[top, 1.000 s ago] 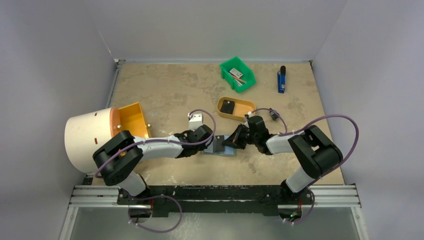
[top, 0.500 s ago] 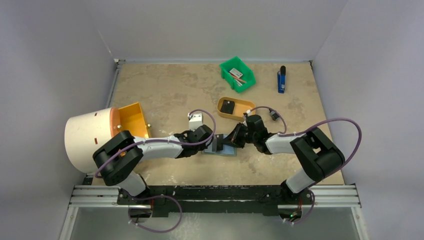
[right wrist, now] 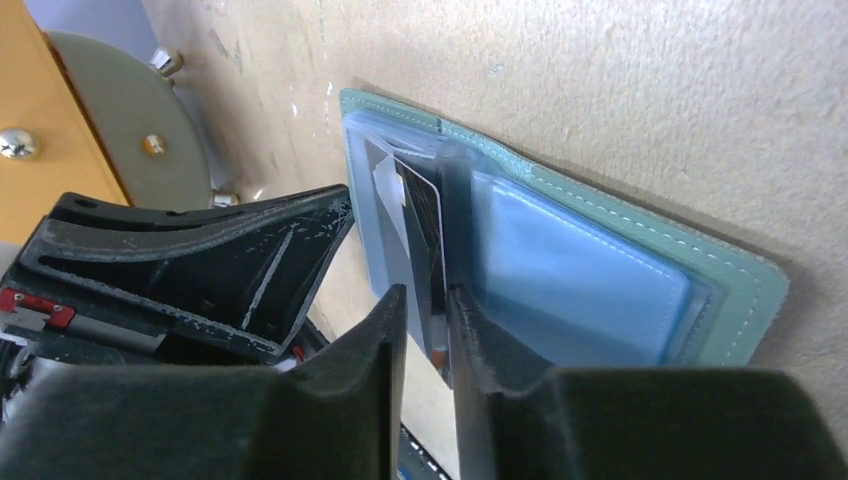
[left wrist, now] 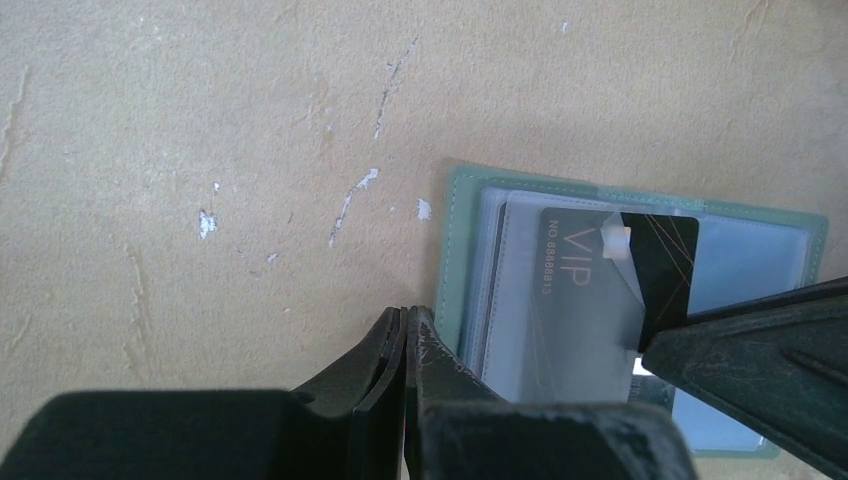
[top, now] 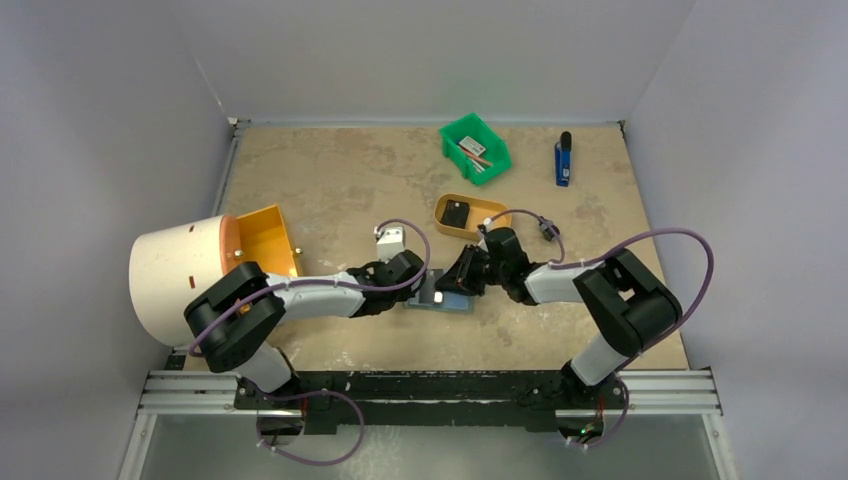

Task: Put the credit cards into the card holder
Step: Insert the credit card into the card holder.

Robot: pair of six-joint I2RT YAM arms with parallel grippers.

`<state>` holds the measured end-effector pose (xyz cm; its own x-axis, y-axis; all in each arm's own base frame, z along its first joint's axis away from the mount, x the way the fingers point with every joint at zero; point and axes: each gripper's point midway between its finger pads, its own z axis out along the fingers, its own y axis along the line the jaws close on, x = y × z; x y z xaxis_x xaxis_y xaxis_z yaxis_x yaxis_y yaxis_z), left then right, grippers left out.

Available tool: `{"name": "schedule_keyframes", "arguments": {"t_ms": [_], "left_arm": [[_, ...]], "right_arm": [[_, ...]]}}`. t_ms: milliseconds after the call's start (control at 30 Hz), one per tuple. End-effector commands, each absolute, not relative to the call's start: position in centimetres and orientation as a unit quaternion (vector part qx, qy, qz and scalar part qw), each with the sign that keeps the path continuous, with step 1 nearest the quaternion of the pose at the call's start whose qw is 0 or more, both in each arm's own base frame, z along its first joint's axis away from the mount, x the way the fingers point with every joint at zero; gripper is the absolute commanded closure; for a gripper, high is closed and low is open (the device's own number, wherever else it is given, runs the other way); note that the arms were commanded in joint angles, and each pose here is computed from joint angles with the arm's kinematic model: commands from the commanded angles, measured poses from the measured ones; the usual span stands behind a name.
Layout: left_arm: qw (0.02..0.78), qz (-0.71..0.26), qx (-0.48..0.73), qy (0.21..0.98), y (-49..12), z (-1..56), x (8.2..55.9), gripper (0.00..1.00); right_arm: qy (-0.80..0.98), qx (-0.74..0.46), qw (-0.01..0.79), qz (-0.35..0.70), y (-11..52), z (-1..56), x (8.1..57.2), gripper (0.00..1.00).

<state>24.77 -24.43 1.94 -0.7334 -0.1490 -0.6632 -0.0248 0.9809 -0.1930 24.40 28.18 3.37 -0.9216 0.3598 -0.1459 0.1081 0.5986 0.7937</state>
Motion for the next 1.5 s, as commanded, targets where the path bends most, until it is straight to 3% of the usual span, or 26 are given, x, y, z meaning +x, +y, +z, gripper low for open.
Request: {"name": "schedule_keyframes", "arguments": {"t_ms": [0, 133, 233, 933, 1200, 1333, 1467], "left_arm": [[0.342, -0.102, -0.048, 0.933, -24.7, 1.5, 23.8, 1.00], [0.343, -0.104, -0.048, 0.933, -24.7, 1.6, 23.8, 1.00], [0.342, -0.103, -0.047, 0.933, -24.7, 1.6, 23.8, 1.00], [0.356, -0.137, -0.050, 0.923, -25.4, 2.8, 24.0, 1.00], [0.384, -0.119, -0.069, 0.913, -23.6, 4.7, 24.2, 1.00], [0.400, -0.125, -0.077, 0.905, -23.1, 6.2, 24.4, 0.92], [0.415, -0.129, -0.080, 0.897, -22.9, 7.5, 24.7, 0.92]], "right_arm": [[0.883, 0.105, 0.158, 0.430, 28.6, 4.6, 24.4, 0.69], [0.885, 0.098, 0.163, 0.425, 28.6, 4.9, 24.7, 0.56], [0.887, 0.094, 0.164, 0.422, 28.7, 4.9, 24.8, 0.53], [0.889, 0.039, 0.144, 0.432, 31.1, 5.5, 24.4, 0.53], [0.908, 0.029, 0.182, 0.376, 29.0, 6.8, 24.8, 0.38], [0.913, 0.021, 0.199, 0.355, 27.9, 7.9, 24.8, 0.36], [0.914, 0.025, 0.210, 0.345, 27.3, 8.3, 24.8, 0.37]]}}
